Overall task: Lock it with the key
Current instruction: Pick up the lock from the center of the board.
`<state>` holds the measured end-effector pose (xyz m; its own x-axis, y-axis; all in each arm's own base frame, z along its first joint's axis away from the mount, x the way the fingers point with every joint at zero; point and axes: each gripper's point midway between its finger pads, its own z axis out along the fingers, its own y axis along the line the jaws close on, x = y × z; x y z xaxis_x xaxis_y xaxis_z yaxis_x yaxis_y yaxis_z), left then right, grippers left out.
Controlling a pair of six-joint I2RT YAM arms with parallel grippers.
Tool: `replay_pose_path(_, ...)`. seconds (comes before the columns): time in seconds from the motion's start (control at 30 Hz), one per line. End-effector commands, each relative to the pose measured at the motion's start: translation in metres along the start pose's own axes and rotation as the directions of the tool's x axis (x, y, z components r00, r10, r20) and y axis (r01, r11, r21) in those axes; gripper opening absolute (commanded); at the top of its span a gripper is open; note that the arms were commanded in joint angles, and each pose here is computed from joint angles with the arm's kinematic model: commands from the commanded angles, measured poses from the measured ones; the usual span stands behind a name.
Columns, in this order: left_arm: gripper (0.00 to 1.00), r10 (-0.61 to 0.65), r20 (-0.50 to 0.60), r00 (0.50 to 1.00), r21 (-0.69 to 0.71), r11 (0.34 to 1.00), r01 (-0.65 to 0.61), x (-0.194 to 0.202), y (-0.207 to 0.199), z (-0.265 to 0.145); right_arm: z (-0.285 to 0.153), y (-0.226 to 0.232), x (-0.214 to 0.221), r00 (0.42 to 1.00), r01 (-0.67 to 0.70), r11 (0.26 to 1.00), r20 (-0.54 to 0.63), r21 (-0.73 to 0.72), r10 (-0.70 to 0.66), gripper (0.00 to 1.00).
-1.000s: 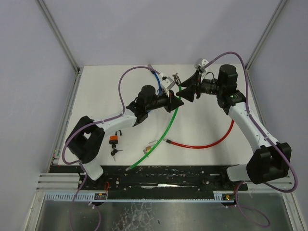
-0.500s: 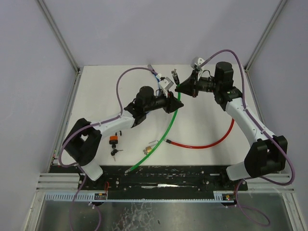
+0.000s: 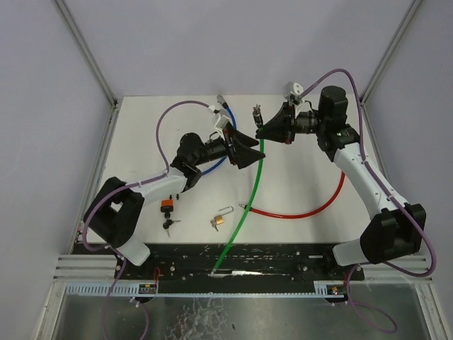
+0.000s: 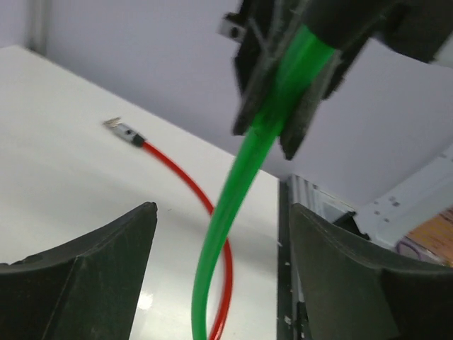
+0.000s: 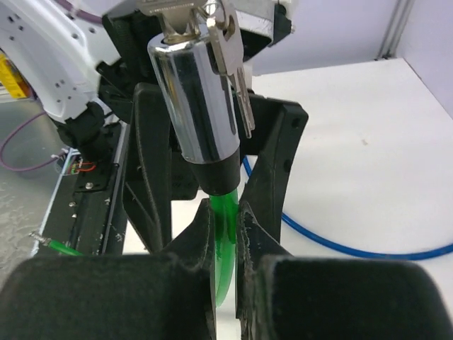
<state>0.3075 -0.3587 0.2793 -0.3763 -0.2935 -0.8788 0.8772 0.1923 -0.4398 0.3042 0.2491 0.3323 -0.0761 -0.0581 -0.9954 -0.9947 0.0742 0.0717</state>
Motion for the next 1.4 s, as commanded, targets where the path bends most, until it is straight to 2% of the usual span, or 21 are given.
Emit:
replay_pose_path(0.0, 0.71, 0.007, 0.056, 0.998, 0.227, 0.974, -0.019, -0.022, -0.043, 0.006, -0.003, 0.032, -0.046, 0.996, 0.060, 0.992, 0.074, -0.111, -0.052, 0.00)
replay_pose_path(0.17, 0.59, -0.015, 0.050, 0.999, 0.247, 0.969, 0.003, -0.022, -0.041, 0.014, -0.003, 0.042, -0.055, 0.991, 0.056, 0.986, 0.129, -0.155, -0.036, 0.00)
replay_pose_path(0.2, 0.52, -0.019, 0.051, 0.999, 0.253, 0.967, 0.005, -0.022, -0.041, 0.015, -0.003, 0.045, -0.056, 0.989, 0.059, 0.984, 0.144, -0.168, -0.035, 0.00)
replay_pose_path(0.23, 0.50, -0.020, 0.055, 0.998, 0.262, 0.965, 0.005, -0.024, -0.042, 0.016, -0.004, 0.049, -0.057, 0.988, 0.054, 0.982, 0.155, -0.181, -0.026, 0.00)
replay_pose_path(0.43, 0.47, -0.025, 0.074, 0.997, 0.299, 0.954, 0.001, -0.031, -0.050, 0.015, -0.003, 0.049, -0.054, 0.988, 0.010, 0.978, 0.154, -0.208, 0.023, 0.00)
replay_pose_path(0.67, 0.39, -0.022, 0.077, 0.997, 0.333, 0.943, -0.005, -0.036, -0.059, 0.014, -0.001, 0.046, -0.050, 0.988, -0.011, 0.978, 0.149, -0.207, 0.043, 0.00)
replay_pose_path(1.0, 0.34, -0.031, 0.092, 0.995, 0.381, 0.924, -0.006, -0.043, -0.072, 0.010, 0.000, 0.042, -0.043, 0.988, -0.030, 0.978, 0.140, -0.204, 0.060, 0.00)
replay_pose_path(1.07, 0.29, -0.031, 0.089, 0.996, 0.384, 0.923, -0.006, -0.043, -0.073, 0.010, 0.001, 0.042, -0.042, 0.988, -0.032, 0.979, 0.140, -0.203, 0.061, 0.00)
replay_pose_path(1.13, 0.17, -0.031, 0.088, 0.996, 0.386, 0.923, -0.005, -0.043, -0.073, 0.010, 0.001, 0.040, -0.041, 0.988, -0.038, 0.979, 0.138, -0.199, 0.066, 0.00)
replay_pose_path(1.27, 0.01, -0.026, 0.081, 0.996, 0.376, 0.927, -0.006, -0.040, -0.069, 0.011, 0.002, 0.038, -0.038, 0.988, -0.043, 0.980, 0.134, -0.192, 0.070, 0.01)
replay_pose_path(1.3, 0.01, -0.021, 0.084, 0.996, 0.366, 0.931, -0.011, -0.039, -0.067, 0.012, 0.002, 0.037, -0.038, 0.989, -0.046, 0.981, 0.133, -0.189, 0.072, 0.03)
replay_pose_path(1.33, 0.01, -0.013, 0.090, 0.996, 0.350, 0.937, -0.019, -0.040, -0.065, 0.011, 0.003, 0.036, -0.037, 0.988, -0.054, 0.982, 0.130, -0.183, 0.079, 0.12)
replay_pose_path(1.37, 0.01, -0.002, 0.092, 0.996, 0.331, 0.943, -0.029, -0.038, -0.062, 0.011, 0.003, 0.034, -0.035, 0.989, -0.056, 0.983, 0.126, -0.174, 0.078, 0.26)
